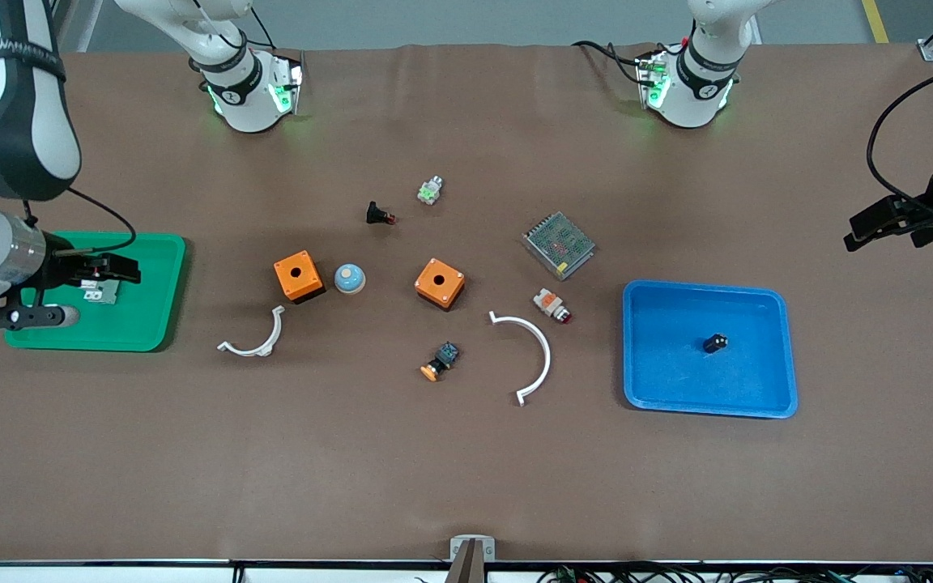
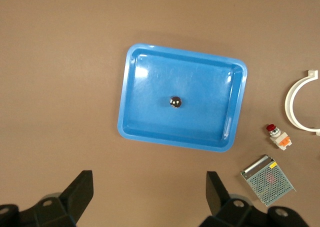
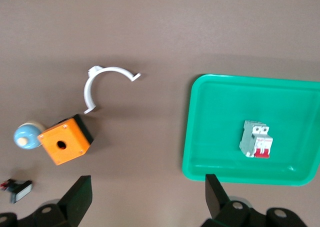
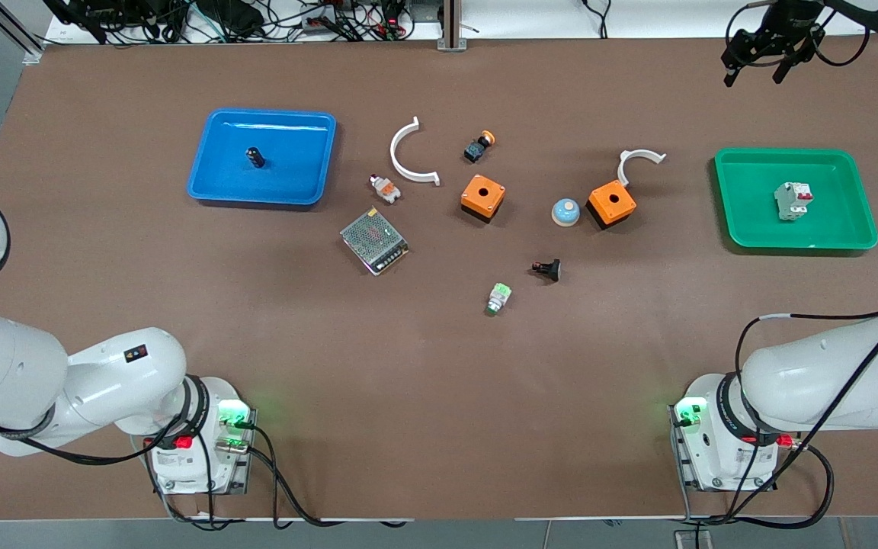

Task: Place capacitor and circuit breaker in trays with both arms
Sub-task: 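Open the right gripper, releasing the breaker into the green tray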

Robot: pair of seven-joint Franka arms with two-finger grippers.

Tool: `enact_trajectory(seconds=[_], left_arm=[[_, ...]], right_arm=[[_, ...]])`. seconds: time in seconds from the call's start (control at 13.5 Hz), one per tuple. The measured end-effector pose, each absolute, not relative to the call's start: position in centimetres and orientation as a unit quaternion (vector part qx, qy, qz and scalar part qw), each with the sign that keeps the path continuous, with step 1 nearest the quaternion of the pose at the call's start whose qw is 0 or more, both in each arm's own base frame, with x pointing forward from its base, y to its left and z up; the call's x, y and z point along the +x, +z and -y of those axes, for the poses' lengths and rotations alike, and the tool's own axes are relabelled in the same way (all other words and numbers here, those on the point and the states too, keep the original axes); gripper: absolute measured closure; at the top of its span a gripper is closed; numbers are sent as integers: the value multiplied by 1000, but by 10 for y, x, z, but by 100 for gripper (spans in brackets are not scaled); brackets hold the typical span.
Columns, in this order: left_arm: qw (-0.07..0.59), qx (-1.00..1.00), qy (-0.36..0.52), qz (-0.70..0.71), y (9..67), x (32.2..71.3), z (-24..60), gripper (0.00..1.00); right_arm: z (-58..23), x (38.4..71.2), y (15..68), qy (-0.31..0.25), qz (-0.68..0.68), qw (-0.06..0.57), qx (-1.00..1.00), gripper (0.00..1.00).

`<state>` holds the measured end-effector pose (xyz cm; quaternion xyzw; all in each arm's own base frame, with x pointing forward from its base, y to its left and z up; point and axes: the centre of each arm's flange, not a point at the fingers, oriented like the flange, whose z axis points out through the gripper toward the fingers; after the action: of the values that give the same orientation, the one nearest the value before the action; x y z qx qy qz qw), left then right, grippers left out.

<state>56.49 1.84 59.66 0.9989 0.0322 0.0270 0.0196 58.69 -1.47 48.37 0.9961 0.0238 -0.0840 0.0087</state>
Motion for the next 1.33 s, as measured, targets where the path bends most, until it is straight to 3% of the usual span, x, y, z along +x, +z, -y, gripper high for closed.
enact_trajectory(seconds=[0.44, 0.89, 1.33], left_arm=[[20, 997, 71, -23, 642, 567, -10, 0], [22, 997, 69, -10, 640, 569, 9, 0], [21, 997, 69, -14, 640, 569, 4, 0]], right_arm=[[11, 574, 563, -66, -20, 11, 998, 0], [10, 587, 574, -51, -21, 12, 998, 0], [6, 577, 582, -89, -23, 9, 996, 0]])
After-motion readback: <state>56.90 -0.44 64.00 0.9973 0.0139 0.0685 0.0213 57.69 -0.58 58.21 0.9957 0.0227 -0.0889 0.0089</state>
